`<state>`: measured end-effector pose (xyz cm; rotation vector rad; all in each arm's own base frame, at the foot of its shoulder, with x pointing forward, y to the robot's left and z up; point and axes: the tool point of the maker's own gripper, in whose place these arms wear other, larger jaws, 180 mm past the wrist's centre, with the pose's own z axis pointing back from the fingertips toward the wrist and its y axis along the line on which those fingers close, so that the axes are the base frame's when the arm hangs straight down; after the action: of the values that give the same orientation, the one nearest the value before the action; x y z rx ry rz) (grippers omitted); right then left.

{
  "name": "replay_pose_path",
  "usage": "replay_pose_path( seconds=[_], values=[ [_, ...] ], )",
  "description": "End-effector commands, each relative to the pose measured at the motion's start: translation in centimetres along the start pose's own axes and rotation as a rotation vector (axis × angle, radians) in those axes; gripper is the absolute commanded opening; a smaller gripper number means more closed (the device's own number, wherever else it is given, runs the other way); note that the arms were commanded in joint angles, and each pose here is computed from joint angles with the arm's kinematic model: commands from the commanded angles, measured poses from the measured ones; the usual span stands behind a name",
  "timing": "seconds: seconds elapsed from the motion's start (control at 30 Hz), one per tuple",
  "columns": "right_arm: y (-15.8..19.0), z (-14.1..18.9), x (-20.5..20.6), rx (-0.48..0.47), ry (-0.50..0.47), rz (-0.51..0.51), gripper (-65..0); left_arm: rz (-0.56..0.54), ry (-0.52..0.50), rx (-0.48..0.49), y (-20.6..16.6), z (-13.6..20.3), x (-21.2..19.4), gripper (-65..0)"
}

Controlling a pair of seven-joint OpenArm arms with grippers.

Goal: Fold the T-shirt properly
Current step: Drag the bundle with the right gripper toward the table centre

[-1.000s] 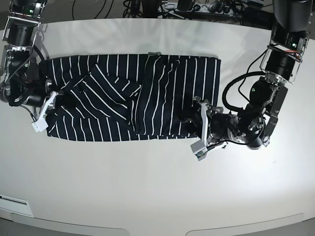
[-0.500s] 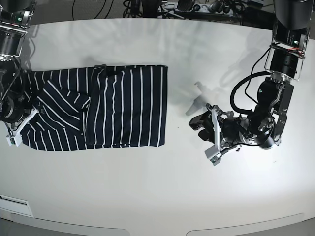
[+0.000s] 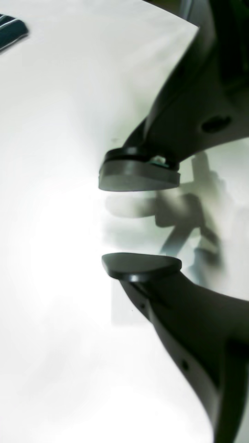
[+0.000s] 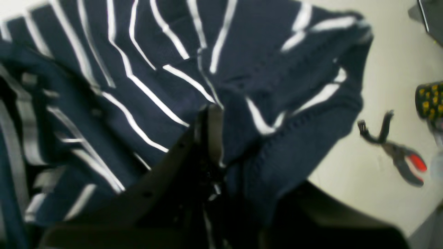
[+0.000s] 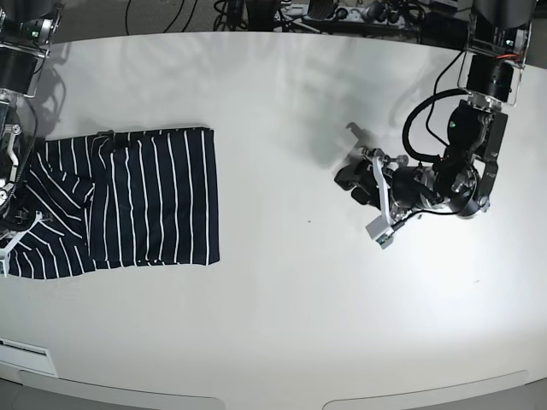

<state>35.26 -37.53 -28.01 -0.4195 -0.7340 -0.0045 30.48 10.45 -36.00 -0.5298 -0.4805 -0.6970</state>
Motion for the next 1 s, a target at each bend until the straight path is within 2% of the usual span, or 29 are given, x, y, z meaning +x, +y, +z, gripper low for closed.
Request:
replay_pose_path(
  seconds=[0.0,0.1,0.33,0.5,0.6,0.7,0.87,0.97],
  values=[
    [-1.0,1.3,2.9,-0.011,-0.091,-0.004,-65.0,-0.012,-0.052,0.006,0.2,0.7,1.5,-34.7],
    [2.3,3.0,4.8,0.157,-0.163,0.001,-65.0,0.000,-0.048,-0.006,-0.2,0.3,0.8,-34.7],
    [10.6,7.2,6.4,0.664,-0.286,-0.039,-65.0,0.005,-0.050,-0.023,-0.8,-0.2,0.7,-34.7],
    [15.0,11.6,5.7,1.000,-0.298,0.026,-65.0,0.008,-0.062,-0.040,-1.4,-0.7,1.0,-34.7],
    [16.6,14.2,5.5,1.165,-0.322,0.040,-65.0,0.010,-0.070,-0.051,-1.8,-1.0,1.2,-34.7],
    [17.5,15.4,5.4,1.237,-0.343,0.049,-65.0,0.011,-0.080,-0.063,-2.2,-1.3,1.6,-34.7],
    [19.0,15.9,5.5,1.283,-0.379,0.029,-65.0,0.013,-0.093,-0.079,-2.8,-1.7,2.0,-34.7],
    [20.1,15.5,5.3,1.268,-0.383,0.041,-65.0,0.013,-0.094,-0.081,-2.9,-1.8,2.1,-34.7]
  ],
)
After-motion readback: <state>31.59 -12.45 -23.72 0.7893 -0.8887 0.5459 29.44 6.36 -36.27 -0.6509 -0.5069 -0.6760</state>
